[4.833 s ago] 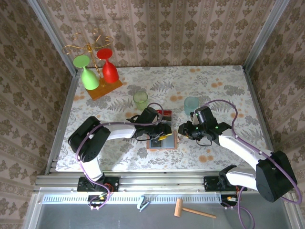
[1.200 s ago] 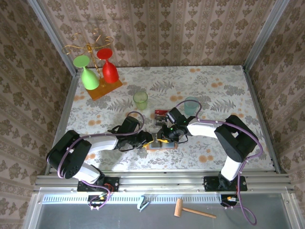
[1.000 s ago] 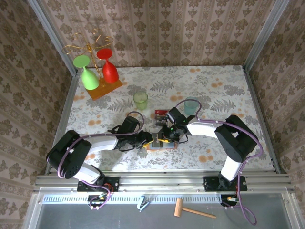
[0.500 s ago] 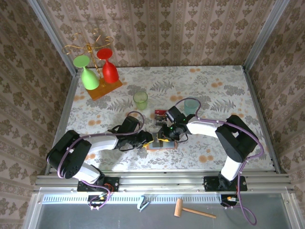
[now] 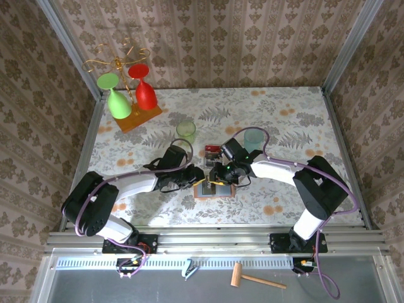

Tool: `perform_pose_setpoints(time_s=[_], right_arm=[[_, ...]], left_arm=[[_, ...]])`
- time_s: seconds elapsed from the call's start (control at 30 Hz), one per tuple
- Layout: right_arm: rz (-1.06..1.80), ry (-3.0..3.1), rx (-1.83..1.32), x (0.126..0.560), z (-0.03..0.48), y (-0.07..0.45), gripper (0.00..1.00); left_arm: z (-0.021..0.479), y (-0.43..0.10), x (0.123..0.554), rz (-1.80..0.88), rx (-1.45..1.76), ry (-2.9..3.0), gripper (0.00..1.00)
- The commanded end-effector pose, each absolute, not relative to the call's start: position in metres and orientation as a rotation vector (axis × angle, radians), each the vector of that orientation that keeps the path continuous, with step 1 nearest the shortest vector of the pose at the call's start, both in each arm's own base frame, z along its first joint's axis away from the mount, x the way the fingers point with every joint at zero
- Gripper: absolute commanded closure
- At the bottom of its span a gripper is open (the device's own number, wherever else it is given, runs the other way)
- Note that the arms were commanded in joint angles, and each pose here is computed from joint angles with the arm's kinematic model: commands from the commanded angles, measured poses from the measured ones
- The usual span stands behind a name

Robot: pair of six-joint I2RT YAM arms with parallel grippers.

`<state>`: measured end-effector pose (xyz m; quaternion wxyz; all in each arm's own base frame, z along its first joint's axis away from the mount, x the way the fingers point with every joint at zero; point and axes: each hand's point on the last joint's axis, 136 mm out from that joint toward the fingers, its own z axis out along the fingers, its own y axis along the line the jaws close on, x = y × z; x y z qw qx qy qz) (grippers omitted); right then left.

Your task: Take the credit cards out of the card holder

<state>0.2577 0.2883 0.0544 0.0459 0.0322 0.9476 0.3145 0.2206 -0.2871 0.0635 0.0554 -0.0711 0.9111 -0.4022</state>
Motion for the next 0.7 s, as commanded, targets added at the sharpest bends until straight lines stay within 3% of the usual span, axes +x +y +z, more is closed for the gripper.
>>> perform_pose_setpoints(time_s=[0.0,0.67], right_arm=[[0.946,2.877,0.103,0.259,0.059,0.282,0.77],[1.012,2.893,0.161,0.258,0.042,0.280,0.78]], left_arm=[[0.058,-0.285,0.223,-1.184,-0.212,2.784,0.82],[0.028,-0.277,0.211,-1.146,-0.251,2.859,0.96]])
